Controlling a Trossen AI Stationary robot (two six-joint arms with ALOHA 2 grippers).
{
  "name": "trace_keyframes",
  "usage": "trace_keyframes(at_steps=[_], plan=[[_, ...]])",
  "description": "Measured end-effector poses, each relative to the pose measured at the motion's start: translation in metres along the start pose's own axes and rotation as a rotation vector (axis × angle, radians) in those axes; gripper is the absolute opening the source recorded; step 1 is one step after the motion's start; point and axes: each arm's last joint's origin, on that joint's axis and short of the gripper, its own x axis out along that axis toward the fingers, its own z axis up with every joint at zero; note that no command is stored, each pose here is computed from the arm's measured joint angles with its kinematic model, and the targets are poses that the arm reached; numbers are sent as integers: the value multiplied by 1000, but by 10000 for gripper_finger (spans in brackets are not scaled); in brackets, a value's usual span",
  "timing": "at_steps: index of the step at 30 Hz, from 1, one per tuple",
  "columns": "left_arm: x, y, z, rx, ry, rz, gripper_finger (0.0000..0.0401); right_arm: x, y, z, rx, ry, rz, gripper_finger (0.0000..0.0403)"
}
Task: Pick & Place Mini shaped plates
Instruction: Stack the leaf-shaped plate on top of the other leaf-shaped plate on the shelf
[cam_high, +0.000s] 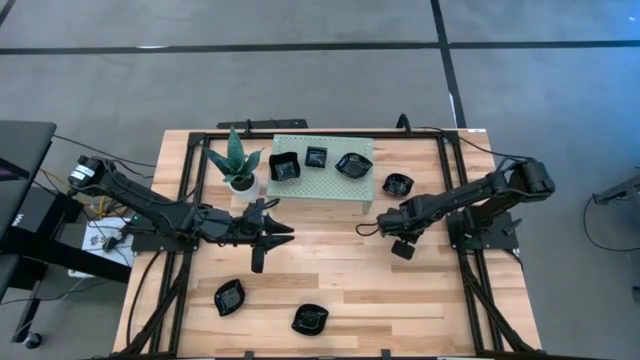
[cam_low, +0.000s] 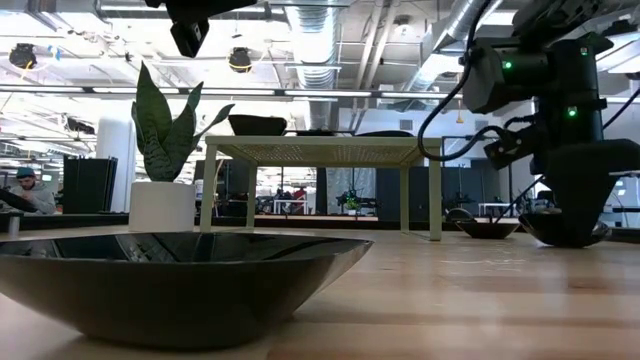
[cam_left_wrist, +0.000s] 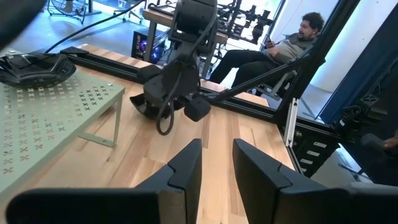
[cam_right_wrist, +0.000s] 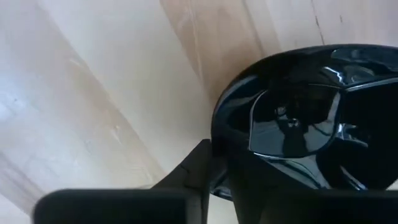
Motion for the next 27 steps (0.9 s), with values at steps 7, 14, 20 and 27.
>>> trace_keyframes(at_steps=[7, 14, 20, 27], plan=[[0, 0, 0, -1, 0, 0, 92, -15, -1, -2, -8, -22, 16, 7], [0, 0, 0, -1, 0, 0, 92, -60, 7, -2, -47, -69, 104, 2], [0, 0, 0, -1, -1, 0, 92, -120, 17, -3, -99, -193, 187, 4], [-1, -2, 0, 1, 2, -8, 92, -138, 27, -6, -133, -322, 75, 6]])
